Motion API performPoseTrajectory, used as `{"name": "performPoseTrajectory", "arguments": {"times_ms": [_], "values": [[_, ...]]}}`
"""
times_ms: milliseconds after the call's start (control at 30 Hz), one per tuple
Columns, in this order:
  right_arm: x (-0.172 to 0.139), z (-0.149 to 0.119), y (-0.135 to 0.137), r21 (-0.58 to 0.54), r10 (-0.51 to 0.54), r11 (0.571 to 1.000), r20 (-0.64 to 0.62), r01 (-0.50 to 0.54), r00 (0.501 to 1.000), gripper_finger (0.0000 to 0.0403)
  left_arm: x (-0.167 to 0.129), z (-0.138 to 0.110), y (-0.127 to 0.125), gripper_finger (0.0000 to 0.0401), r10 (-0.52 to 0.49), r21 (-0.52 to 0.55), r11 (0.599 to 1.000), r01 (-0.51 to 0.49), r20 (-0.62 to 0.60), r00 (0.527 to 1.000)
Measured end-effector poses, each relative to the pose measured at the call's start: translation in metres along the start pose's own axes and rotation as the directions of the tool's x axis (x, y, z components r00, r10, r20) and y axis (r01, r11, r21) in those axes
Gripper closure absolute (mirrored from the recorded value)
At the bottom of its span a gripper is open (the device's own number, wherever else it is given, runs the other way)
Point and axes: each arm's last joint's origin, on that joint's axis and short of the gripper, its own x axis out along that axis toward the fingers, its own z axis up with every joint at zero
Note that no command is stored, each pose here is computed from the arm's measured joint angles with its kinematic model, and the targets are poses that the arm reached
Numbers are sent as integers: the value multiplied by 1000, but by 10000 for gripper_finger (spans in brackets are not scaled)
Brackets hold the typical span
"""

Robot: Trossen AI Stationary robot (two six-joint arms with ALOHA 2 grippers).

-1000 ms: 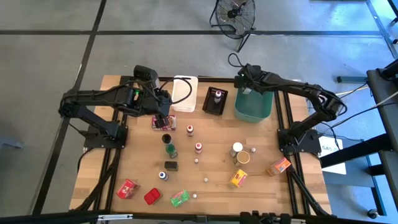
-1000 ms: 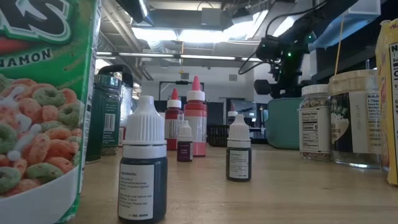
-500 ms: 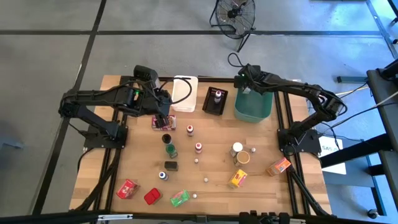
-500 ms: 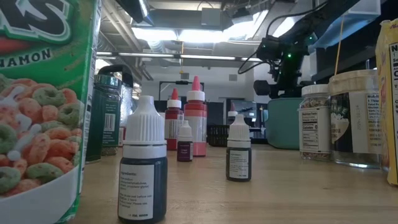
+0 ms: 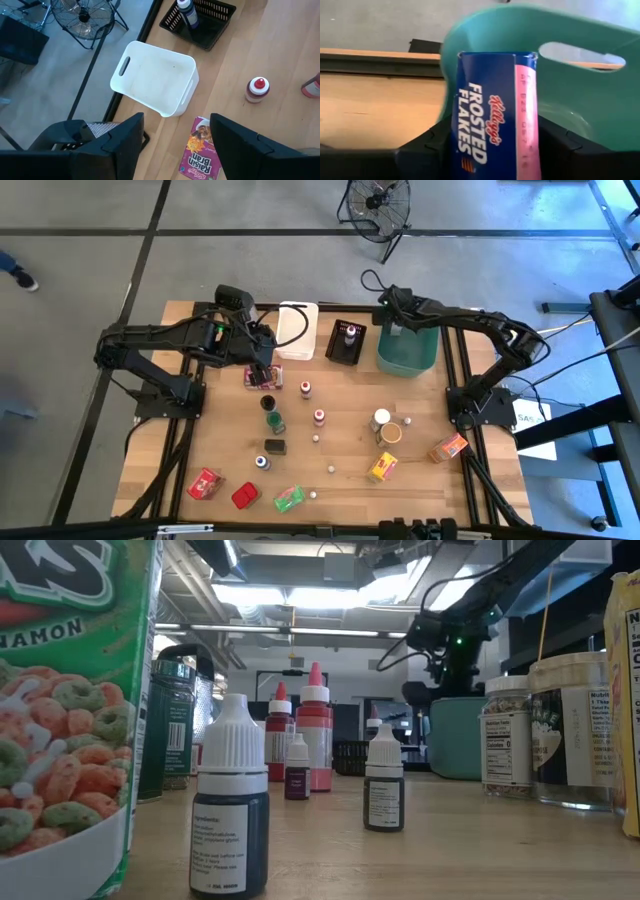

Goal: Pick & Place Kitchen Items
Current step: Put the blue cereal box into the green bin, then put the green seasoning bottle into the white bin

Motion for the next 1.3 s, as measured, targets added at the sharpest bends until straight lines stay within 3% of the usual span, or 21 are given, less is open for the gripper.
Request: {"name": "performPoseTrajectory", "arguments": {"times_ms": [367, 800, 967, 1133, 1200, 1300], "values": [[-7, 8, 3, -18, -1, 1000, -8, 1, 1000, 158, 0, 0, 0, 178, -7, 0, 1000, 7, -2, 1000], [-35, 37, 8, -94, -32, 995, -14, 31, 999, 153, 0, 0, -1, 178, -28, -6, 1000, 28, -8, 1000], [-57, 46, 12, -160, -45, 987, -68, 34, 997, 153, -2, -1, -3, 178, -36, 6, 999, 36, -7, 999], [-84, 51, 18, -269, -113, 957, -16, 104, 993, 153, -6, -4, -9, 178, -50, 31, 998, 50, -12, 999], [-97, 54, 22, -338, -97, 937, -22, 84, 995, 153, -8, -5, -12, 178, -58, 24, 998, 58, -11, 998], [-118, 56, 29, -446, -14, 895, -85, -25, 996, 153, -12, -7, -17, 178, -73, -28, 997, 72, -4, 997]]}}
